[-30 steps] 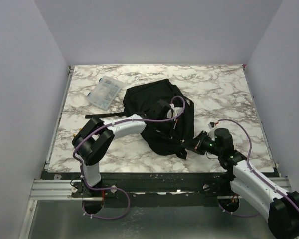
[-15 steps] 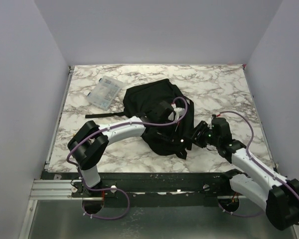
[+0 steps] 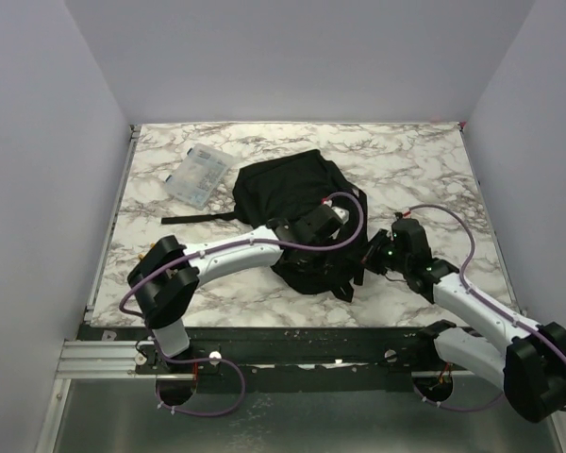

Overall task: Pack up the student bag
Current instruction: Zip the student bag at the center of the board.

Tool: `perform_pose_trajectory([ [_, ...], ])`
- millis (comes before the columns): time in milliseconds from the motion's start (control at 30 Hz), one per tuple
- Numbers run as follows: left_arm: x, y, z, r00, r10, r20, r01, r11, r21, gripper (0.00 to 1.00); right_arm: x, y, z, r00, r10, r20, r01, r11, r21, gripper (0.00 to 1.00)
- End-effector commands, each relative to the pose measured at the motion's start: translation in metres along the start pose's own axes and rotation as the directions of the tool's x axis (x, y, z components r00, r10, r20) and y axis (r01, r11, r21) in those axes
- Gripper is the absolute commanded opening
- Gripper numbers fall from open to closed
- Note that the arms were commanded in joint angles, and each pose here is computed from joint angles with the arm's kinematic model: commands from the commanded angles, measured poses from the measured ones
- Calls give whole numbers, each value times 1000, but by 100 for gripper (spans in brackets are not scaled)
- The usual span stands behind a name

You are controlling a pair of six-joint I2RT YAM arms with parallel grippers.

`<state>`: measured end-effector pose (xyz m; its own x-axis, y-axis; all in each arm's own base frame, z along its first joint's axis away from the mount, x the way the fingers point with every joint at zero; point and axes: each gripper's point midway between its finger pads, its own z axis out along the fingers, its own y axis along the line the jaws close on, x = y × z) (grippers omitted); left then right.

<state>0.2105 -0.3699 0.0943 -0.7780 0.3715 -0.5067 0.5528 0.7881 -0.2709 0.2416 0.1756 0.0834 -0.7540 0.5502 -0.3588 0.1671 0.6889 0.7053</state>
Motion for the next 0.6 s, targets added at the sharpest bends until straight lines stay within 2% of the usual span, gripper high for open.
perform_pose_trajectory([
  [0, 39, 49, -34, 998, 58, -31, -62, 987, -150, 0, -47, -5, -8, 984, -78, 161, 66, 994, 84, 0],
  [233, 53, 71, -68, 995, 52, 80, -40, 989, -143, 0, -77, 2, -7, 974, -158, 161, 145, 986, 87, 0],
  [367, 32, 65, -65, 991, 19, 134, -10, 998, -67, 0, -85, 3, 1, 962, -257, 92, 244, 961, 131, 1],
  [467, 7, 37, -68, 987, 13, 158, -19, 999, 36, 0, -74, -7, -1, 965, -263, -21, 262, 946, 191, 34],
  [567, -8, 16, -68, 986, 20, 168, -38, 994, 106, 0, -58, -5, -14, 972, -230, -48, 235, 956, 177, 58],
])
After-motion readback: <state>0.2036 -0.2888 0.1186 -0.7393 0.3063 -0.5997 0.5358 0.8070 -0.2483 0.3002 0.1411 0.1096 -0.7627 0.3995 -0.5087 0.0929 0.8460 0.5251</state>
